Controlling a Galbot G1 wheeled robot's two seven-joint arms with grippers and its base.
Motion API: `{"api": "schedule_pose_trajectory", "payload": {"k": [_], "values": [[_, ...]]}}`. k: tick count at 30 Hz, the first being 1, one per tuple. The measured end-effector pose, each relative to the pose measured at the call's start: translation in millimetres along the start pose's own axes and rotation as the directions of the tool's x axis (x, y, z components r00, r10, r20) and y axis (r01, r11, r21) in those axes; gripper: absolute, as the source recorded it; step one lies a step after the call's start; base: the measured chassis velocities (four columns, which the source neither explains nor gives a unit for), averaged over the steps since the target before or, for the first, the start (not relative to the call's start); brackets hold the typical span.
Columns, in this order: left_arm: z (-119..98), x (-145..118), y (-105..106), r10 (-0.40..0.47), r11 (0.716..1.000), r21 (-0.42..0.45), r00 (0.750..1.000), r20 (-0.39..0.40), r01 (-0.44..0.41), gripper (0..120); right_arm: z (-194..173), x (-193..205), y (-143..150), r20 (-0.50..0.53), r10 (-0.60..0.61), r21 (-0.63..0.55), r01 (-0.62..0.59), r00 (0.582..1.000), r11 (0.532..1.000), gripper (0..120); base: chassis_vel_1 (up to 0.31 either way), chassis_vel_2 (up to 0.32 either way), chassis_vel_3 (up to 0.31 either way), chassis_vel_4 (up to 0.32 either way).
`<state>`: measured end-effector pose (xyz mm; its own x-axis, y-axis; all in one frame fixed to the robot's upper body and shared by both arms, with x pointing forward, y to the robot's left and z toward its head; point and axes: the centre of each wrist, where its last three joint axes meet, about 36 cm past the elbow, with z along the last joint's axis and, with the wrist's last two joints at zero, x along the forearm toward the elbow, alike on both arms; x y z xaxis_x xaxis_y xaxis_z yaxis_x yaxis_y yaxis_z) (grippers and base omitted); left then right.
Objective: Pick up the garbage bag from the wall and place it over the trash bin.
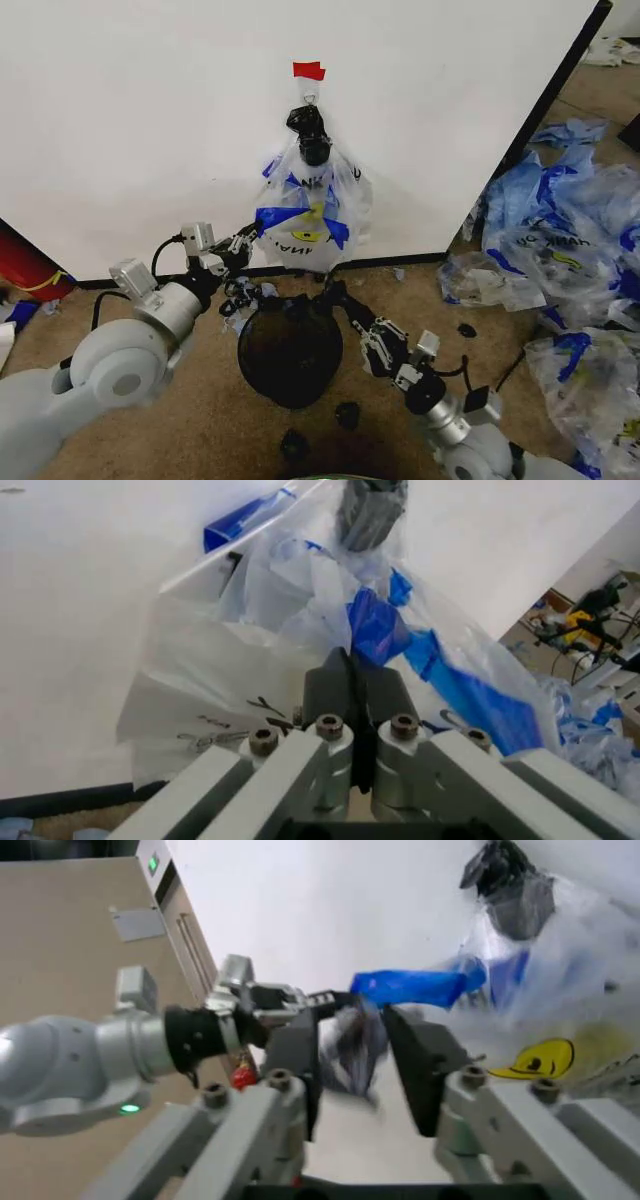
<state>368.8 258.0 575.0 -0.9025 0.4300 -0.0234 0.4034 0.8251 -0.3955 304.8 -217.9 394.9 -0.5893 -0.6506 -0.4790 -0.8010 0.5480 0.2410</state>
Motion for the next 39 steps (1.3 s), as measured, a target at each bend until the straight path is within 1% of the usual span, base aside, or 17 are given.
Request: {"api": "schedule_pose_trajectory", "payload": {"k": [4, 6, 7, 8, 9, 12, 14, 15, 16, 19, 21, 22, 25, 27, 29, 32, 39], "values": [[2.6, -1.2, 1.4, -0.003, 1.000, 0.000, 1.000, 0.000, 0.003, 0, -15.9, 6.5, 7.3, -0.005, -0.006, 0.006, 0.006, 1.000, 1.000, 44, 0.000, 0.000, 0.000, 0.000], [3.0, -1.4, 1.4, -0.003, 1.000, 0.000, 1.000, 0.001, 0.003, 0, -20.7, 7.7, 8.2, -0.003, -0.005, 0.013, 0.005, 1.000, 1.000, 48, 0.000, 0.000, 0.000, 0.000], [3.1, -1.5, 1.4, -0.003, 1.000, 0.000, 1.000, 0.001, 0.003, 0, -24.1, 7.9, 8.4, 0.001, -0.004, 0.021, 0.004, 1.000, 1.000, 55, 0.000, 0.000, 0.000, 0.000], [3.1, -1.5, 1.4, -0.003, 1.000, 0.000, 1.000, 0.001, 0.003, 0, -24.1, 7.9, 8.4, 0.001, -0.004, 0.021, 0.004, 1.000, 1.000, 55, 0.000, 0.000, 0.000, 0.000], [3.7, -1.3, 1.5, -0.003, 1.000, 0.000, 1.000, 0.001, 0.003, 0, -28.8, 7.3, 8.8, 0.005, -0.001, 0.032, 0.001, 1.000, 0.999, 61, 0.000, 0.000, 0.000, 0.000], [6.1, -1.3, 0.5, 0.000, 1.000, 0.002, 1.000, 0.003, 0.000, 0, -57.3, -9.9, 12.4, 0.011, 0.032, 0.084, -0.033, 0.999, 0.996, 72, 0.000, 0.000, 0.000, 0.000], [6.7, -2.5, -0.2, 0.004, 1.000, 0.004, 1.000, 0.008, -0.004, 0, -86.6, -28.5, 10.1, -0.018, 0.038, 0.136, -0.036, 0.999, 0.990, 81, 0.000, 0.000, 0.000, 0.000], [6.9, -3.1, 0.1, 0.005, 1.000, 0.003, 1.000, 0.007, -0.005, 0, -94.2, -33.1, 8.3, -0.029, 0.040, 0.149, -0.035, 0.999, 0.988, 84, 0.000, 0.000, 0.000, 0.000], [6.9, -3.1, 0.1, 0.005, 1.000, 0.003, 1.000, 0.007, -0.005, 0, -94.2, -33.1, 8.3, -0.029, 0.040, 0.149, -0.035, 0.999, 0.988, 84, 0.000, 0.000, 0.000, 0.000], [8.8, -7.2, 2.2, 0.012, 1.000, -0.001, 1.000, 0.003, -0.012, 0, -121.4, -50.5, 4.2, -0.084, 0.066, 0.184, -0.049, 0.994, 0.982, 97, 0.000, 0.000, 0.000, 0.000], [10.4, -9.5, 2.6, 0.017, 1.000, -0.002, 1.000, 0.000, -0.017, 0, -133.1, -58.7, 0.7, -0.131, 0.105, 0.211, -0.075, 0.986, 0.974, 98, 0.000, 0.000, 0.000, 0.000], [10.4, -9.5, 2.6, 0.017, 1.000, -0.002, 1.000, 0.000, -0.017, 0, -133.1, -58.7, 0.7, -0.131, 0.105, 0.211, -0.075, 0.986, 0.974, 98, 0.000, 0.000, 0.000, 0.000], [13.8, -12.6, 2.7, 0.022, 1.000, 0.003, 1.000, -0.005, -0.022, 0, -146.9, -68.0, -3.4, -0.214, 0.174, 0.260, -0.116, 0.961, 0.959, 98, 0.000, 0.000, 0.000, 0.000], [15.7, -13.3, 2.8, 0.022, 1.000, 0.005, 1.000, -0.006, -0.022, 0, -152.6, -74.4, -4.8, -0.257, 0.191, 0.274, -0.118, 0.948, 0.955, 98, 0.000, 0.000, 0.000, 0.000], [16.5, -13.6, 2.8, 0.022, 1.000, 0.006, 1.000, -0.006, -0.022, 0, -153.9, -77.8, -4.8, -0.265, 0.195, 0.280, -0.118, 0.944, 0.953, 98, 0.000, 0.000, 0.000, 0.000], [17.5, -14.4, 2.1, 0.024, 1.000, 0.011, 1.000, -0.005, -0.024, 0, -156.2, -94.1, -2.8, -0.276, 0.207, 0.292, -0.124, 0.939, 0.949, 99, 0.000, 0.000, 0.000, 0.000], [17.8, -14.3, 1.7, 0.022, 1.000, 0.013, 1.000, -0.005, -0.022, 0, -142.1, -126.1, -8.3, -0.338, 0.237, 0.286, -0.141, 0.911, 0.948, 99, 0.000, 0.000, 0.000, 0.000]]}}
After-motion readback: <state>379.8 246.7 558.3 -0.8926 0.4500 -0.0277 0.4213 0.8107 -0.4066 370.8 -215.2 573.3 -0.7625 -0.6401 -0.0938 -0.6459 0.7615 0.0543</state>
